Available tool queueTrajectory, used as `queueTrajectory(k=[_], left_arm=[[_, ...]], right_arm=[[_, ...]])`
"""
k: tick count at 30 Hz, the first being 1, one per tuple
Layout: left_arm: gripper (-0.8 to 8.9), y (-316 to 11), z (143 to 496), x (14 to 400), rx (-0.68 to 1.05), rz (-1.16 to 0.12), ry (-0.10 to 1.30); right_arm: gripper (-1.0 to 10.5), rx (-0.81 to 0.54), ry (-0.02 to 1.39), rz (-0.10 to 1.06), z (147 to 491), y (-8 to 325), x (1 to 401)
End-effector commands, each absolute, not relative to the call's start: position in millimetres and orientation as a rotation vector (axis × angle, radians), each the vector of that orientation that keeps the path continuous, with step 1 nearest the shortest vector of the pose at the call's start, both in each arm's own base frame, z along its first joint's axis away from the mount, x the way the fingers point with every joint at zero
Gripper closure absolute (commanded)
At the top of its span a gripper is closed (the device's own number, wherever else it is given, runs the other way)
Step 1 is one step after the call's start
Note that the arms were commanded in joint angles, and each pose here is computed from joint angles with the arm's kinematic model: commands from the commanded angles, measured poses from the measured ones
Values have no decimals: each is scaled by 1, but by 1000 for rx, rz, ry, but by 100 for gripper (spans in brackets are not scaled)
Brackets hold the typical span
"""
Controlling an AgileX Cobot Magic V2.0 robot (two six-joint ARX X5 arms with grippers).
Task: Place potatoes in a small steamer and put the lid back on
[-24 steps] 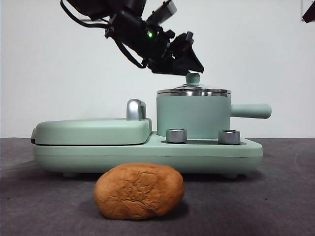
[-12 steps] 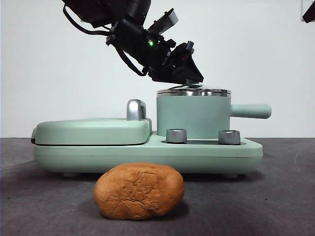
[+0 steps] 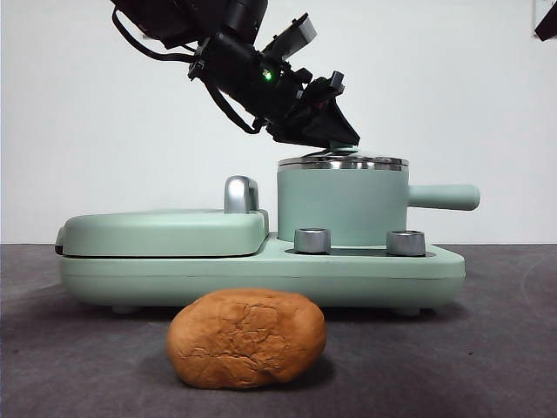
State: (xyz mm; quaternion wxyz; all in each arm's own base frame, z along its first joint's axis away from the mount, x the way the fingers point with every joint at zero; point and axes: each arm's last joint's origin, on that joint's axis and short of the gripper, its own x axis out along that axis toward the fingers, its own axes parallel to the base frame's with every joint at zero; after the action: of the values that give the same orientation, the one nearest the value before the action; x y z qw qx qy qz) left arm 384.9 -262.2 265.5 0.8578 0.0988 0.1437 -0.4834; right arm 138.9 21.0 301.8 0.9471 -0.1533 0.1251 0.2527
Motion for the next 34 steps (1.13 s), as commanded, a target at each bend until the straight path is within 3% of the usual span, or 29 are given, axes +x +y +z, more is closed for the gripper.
queueTrajectory(k=[1,17,27,34], left_arm=[[807,-268,271,387,206,-1018,269],[807,-247,343,356,190,-1009,134],[804,-208,390,321,183,-933,201],[802,-180,402,302,213,-896,304]], right_arm=[[713,-305,245,512,307,22,139],[713,-305,244,512,307,22,139],[713,-309,239,536,307,25,138],[713,-322,229,636,306,39,136]])
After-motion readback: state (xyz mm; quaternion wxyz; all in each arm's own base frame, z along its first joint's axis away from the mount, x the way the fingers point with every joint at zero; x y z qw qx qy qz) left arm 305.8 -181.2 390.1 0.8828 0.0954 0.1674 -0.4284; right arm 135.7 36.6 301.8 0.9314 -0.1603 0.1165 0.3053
